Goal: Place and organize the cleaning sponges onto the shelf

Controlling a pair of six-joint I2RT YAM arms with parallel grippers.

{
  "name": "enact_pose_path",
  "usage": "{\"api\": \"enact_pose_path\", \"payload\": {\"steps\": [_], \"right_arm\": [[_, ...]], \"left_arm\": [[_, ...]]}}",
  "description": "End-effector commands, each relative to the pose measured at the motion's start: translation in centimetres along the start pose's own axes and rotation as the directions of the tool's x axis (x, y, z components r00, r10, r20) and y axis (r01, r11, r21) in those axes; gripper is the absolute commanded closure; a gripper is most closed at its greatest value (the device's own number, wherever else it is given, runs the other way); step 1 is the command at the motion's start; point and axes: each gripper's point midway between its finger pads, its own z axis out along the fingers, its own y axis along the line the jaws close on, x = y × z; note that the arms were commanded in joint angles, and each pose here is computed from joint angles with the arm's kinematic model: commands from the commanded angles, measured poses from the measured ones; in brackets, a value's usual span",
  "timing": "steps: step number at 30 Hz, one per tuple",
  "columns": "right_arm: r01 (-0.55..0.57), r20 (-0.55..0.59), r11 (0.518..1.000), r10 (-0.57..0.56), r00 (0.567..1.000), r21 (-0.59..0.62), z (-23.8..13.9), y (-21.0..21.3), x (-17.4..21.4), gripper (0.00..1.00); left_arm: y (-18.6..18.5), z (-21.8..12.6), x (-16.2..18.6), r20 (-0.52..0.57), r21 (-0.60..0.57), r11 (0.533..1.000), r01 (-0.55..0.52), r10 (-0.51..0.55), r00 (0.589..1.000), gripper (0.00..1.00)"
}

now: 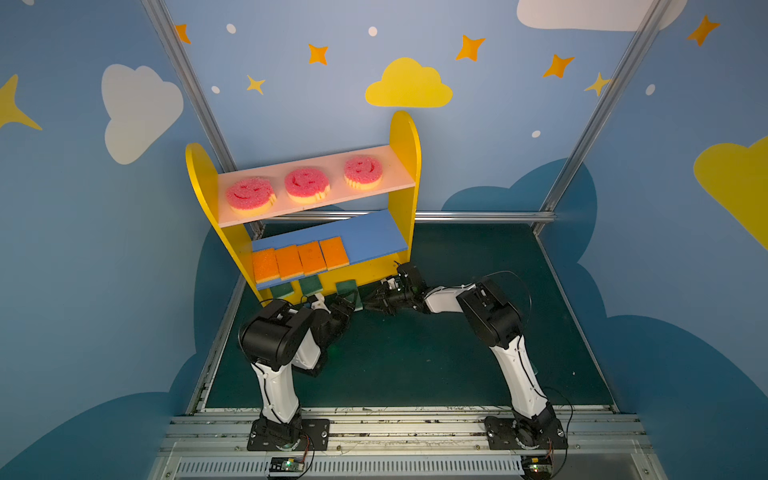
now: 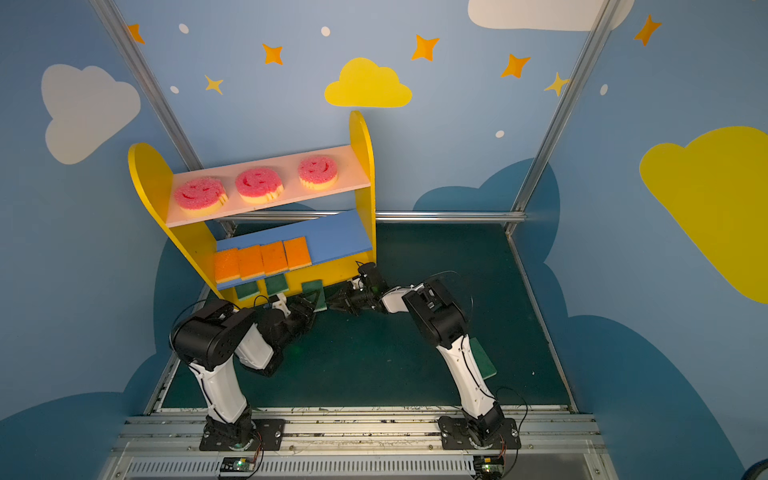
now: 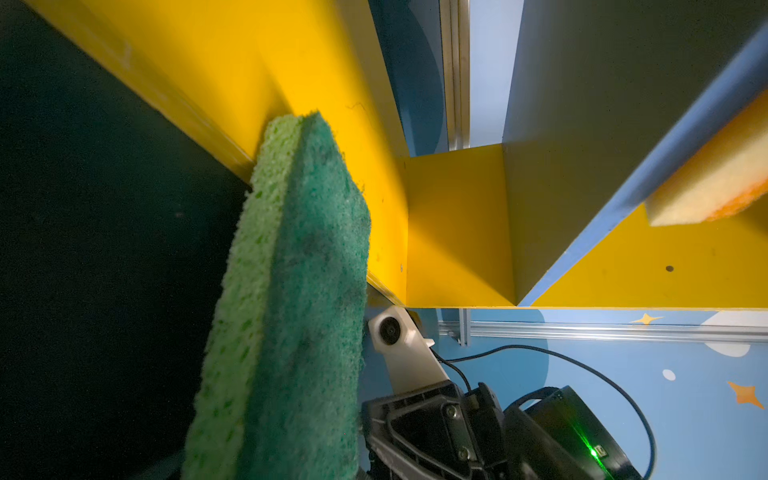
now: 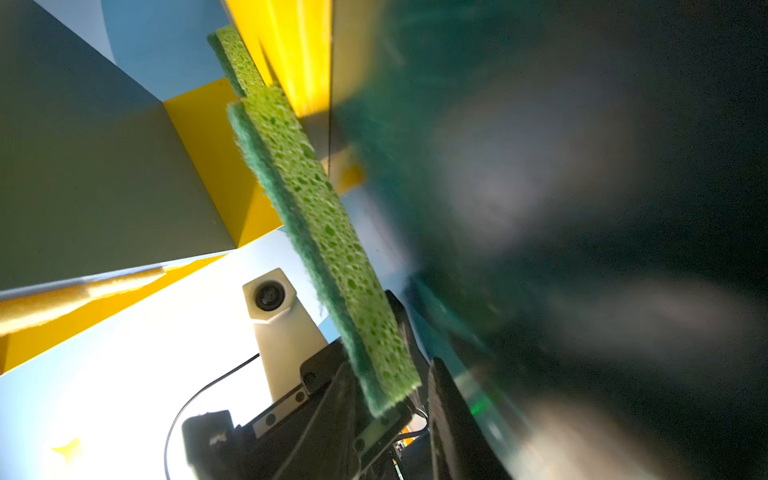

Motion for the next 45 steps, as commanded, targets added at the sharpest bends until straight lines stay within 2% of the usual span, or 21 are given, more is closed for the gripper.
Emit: {"api": "enact_pose_path", "payload": {"steps": [1,14,21,26,29,45], "right_arm": [[-0.057,0.004,0.998,0.057,0.998,0.012,1.2,-1.3,-0.3,0.72],[-0.07,0.005,0.998,0.07,0.998,0.007,2.1,-1.4,-0.5,0.99],[-0.064,-0.003,0.998,0.064,0.998,0.004,2.4,-1.1,-0.4,1.0],[-0.043,-0.006,0.999,0.043,0.999,0.03,1.9,-1.3,0.3,0.71],[-0.031,-0.009,0.998,0.032,0.999,0.052,1.6,-1.6,1.0,0.63],[-0.015,-0.021,0.997,0.017,1.0,0.071,2.7,-1.7,2.2,0.58]], "left_arm": [[2.3,0.1,0.4,-0.023,-0.077,0.997,0.011,-0.013,1.0,0.08],[1.9,0.3,-0.2,-0.021,-0.062,0.998,0.026,-0.028,0.999,0.09],[1.8,0.1,-0.3,-0.021,-0.061,0.998,0.029,-0.03,0.999,0.09],[1.9,0.1,-0.5,-0.02,-0.061,0.998,0.034,-0.035,0.999,0.09],[1.9,0.1,-0.6,-0.02,-0.061,0.998,0.034,-0.036,0.999,0.09],[1.6,0.0,-0.6,-0.025,-0.052,0.998,0.037,-0.039,0.999,0.1]]}}
